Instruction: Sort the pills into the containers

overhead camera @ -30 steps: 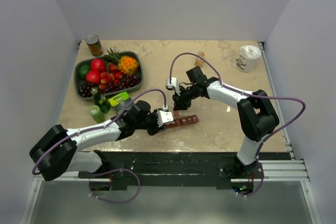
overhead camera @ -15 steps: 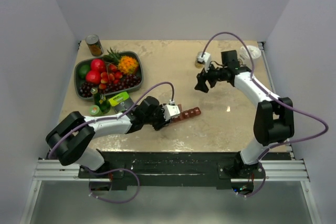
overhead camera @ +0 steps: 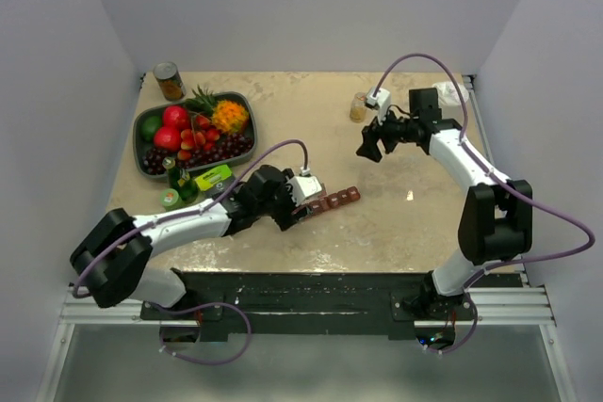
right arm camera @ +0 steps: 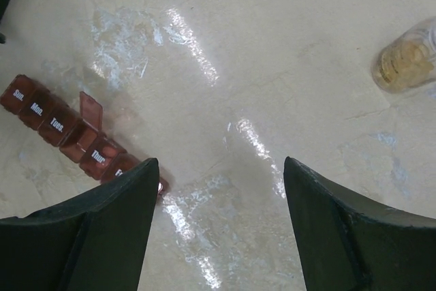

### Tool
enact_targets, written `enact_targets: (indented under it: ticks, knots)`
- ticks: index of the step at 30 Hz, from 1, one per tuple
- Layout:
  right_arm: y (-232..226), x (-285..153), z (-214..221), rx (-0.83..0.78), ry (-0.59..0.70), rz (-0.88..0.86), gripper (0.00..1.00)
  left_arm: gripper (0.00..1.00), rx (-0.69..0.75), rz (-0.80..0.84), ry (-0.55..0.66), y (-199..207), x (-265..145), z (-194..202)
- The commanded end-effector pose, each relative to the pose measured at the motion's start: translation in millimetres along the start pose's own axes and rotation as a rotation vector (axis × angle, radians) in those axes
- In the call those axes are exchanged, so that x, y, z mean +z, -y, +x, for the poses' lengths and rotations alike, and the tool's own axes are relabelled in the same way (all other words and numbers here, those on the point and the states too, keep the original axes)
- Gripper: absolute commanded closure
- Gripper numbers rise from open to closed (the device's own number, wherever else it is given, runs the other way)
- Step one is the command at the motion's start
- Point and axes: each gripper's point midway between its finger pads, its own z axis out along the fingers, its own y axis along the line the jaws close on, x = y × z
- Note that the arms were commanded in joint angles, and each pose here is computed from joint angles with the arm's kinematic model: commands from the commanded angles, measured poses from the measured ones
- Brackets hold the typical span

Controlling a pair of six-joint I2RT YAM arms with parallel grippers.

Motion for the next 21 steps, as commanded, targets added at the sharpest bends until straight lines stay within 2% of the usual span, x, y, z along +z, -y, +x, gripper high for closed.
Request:
enact_targets:
  ticks: [1,4,5,8,11,14,15,17,19,21]
  knots:
    - [8.9,-10.9,-14.5,0.013,0.057,0.041,0.23,0.22,-0.016,-0.066,0.111,-17.2,-28.4,-37.9]
    - [34.9,-19.2,-20.5,0.077,0.083,0.180,0.23,0.21,-0.046,-0.104,0.156,-26.7,-53.4,-47.2]
    - [49.1,-23.0,-24.6,0.135,0.099,0.265,0.23,0.18,-0.065,-0.137,0.199,-33.8,-66.4,-53.6]
    - [62.7,-22.4,-32.7,0.209,0.126,0.323,0.22,0.14,-0.125,-0.204,0.264,-46.4,-88.1,-56.2]
    - [72.1,-21.1,-42.2,0.247,0.146,0.343,0.20,0.12,-0.117,-0.240,0.314,-47.8,-95.8,-50.1]
    - [78.1,-13.8,-45.4,0.260,0.114,0.313,0.19,0.11,-0.078,-0.213,0.318,-42.2,-95.0,-48.6]
    - [77.0,-6.3,-40.1,0.259,0.087,0.275,0.19,0.11,-0.055,-0.148,0.326,-31.3,-91.9,-50.6]
    - [57.5,-3.7,-41.2,0.189,0.038,0.130,0.18,0.11,0.016,-0.062,0.319,-16.8,-80.6,-45.5]
    - [41.1,-0.9,-41.8,0.115,0.042,0.016,0.16,0.11,0.072,0.045,0.305,0.0,-65.7,-40.2]
    - [31.3,0.5,-30.7,0.087,0.039,-0.013,0.16,0.11,0.147,0.071,0.285,0.3,-54.6,-38.5]
